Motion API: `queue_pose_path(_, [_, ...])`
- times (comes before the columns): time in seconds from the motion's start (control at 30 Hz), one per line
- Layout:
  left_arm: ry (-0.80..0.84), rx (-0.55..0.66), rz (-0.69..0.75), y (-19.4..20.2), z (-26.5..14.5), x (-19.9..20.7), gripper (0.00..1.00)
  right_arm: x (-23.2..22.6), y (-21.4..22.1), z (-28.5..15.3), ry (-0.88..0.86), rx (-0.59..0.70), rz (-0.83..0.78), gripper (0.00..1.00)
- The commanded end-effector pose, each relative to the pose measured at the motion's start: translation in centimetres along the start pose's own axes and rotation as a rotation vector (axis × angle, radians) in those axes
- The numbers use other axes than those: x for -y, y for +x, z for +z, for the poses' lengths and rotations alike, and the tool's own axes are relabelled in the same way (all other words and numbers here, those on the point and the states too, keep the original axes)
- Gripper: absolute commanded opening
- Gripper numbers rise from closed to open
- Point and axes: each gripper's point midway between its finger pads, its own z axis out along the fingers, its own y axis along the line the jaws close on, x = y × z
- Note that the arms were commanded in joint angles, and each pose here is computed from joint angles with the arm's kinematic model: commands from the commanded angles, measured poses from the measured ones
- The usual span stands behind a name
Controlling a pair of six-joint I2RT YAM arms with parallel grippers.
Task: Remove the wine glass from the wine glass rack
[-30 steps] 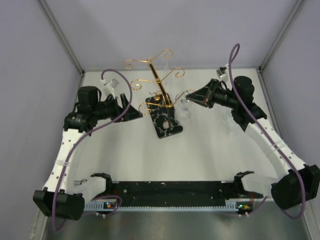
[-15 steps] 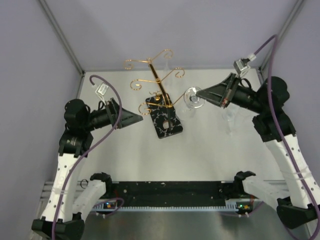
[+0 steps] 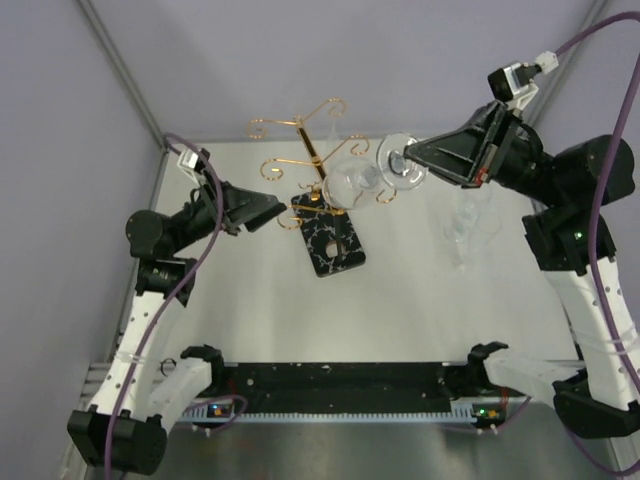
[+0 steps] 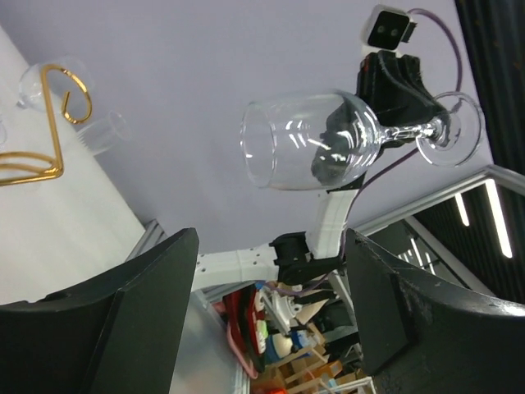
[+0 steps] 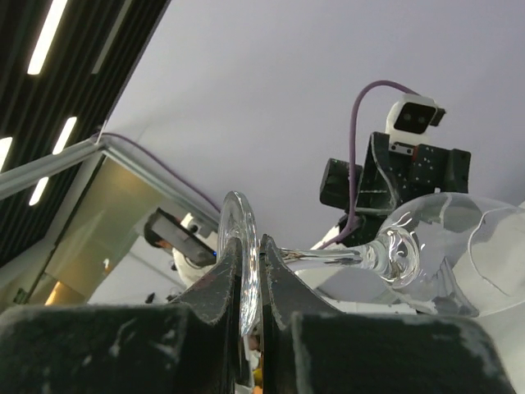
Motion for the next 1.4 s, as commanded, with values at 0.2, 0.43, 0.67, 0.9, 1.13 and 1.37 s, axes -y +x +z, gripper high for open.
queue_pose_path(0.2, [0.278, 0.042, -0.022, -0.8, 0.9, 6.3, 0.78, -5.5, -0.8, 2.4, -0.183, 0.015, -0.025, 0.0])
queue_pose_path(0.43, [0.296, 0.039, -0.026, -0.4, 0.9, 6.7, 0.78, -6.5, -0.3, 3.9, -0.227, -0.006, -0.02, 0.0])
queue_pose_path(0.67, [0.321, 0.041, -0.008, -0.5, 1.0, 8.0, 0.78, -6.1, 0.4, 4.9, -0.24, -0.021, 0.0, 0.0])
queue_pose_path(0.9, [0.378, 0.039, -0.018, -0.2, 0.6, 8.9, 0.76, -5.3, 0.7, 5.3, -0.244, -0.021, 0.015, 0.0])
queue_pose_path(1.13, [0.405, 0.031, -0.008, 0.2, 0.2, 9.8, 0.7, -4.2, 1.1, 5.5, -0.27, -0.018, 0.051, 0.0])
queue_pose_path(1.37, [0.442, 0.032, 0.0, 0.5, -0.2, 9.8, 0.49, -3.1, 1.8, 5.4, -0.273, -0.019, 0.074, 0.0])
